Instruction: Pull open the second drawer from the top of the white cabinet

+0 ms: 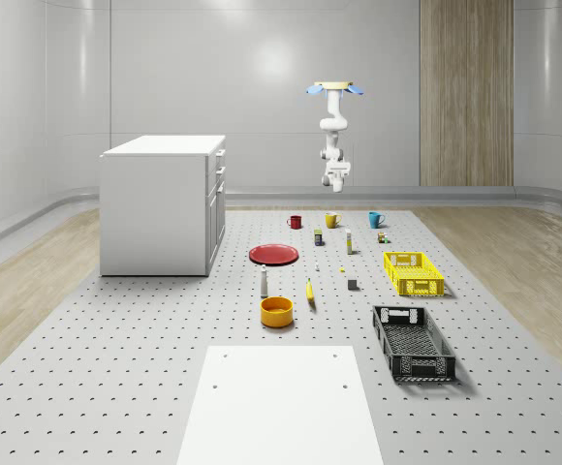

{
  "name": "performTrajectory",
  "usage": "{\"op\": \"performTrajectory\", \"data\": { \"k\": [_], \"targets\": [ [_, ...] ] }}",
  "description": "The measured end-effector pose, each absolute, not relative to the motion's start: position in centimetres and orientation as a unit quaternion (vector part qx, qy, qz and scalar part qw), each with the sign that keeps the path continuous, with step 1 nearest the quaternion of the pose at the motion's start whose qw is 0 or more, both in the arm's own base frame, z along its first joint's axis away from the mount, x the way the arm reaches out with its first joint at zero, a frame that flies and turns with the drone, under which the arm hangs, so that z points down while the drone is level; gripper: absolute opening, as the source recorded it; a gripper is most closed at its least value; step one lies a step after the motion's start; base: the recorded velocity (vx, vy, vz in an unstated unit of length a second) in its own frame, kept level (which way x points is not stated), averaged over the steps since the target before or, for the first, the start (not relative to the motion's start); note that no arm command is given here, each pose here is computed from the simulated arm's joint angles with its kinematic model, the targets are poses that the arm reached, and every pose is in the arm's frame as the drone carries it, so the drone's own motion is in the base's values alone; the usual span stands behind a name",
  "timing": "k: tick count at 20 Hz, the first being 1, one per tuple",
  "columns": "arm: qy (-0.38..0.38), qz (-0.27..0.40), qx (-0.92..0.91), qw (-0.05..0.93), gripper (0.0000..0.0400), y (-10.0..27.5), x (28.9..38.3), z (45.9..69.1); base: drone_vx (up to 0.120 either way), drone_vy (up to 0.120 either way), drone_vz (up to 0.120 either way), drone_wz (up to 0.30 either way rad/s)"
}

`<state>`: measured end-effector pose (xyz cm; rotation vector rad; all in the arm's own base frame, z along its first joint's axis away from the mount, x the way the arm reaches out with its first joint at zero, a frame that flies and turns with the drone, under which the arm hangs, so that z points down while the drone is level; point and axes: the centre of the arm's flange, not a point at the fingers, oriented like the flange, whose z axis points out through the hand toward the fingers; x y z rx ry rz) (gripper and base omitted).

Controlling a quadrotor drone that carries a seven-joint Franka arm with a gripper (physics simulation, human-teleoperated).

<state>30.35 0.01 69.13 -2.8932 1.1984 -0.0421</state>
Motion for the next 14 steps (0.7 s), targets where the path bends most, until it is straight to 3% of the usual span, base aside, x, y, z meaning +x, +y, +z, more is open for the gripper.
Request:
{"op": "performTrajectory", "data": {
  "k": [9,12,14],
  "targets": [
    [0.384,-0.008,-0.923,0.025,0.0300,-0.3,30.29,69.1,0.000,0.000,0.000,0.000],
    [0.371,0.088,-0.892,0.243,0.0306,-4.9,30.38,67.7,0.000,0.000,0.000,0.000],
    [0.353,0.141,-0.850,0.364,0.0307,-7.1,30.44,66.0,0.060,-0.100,0.000,0.000]
  ]
}}
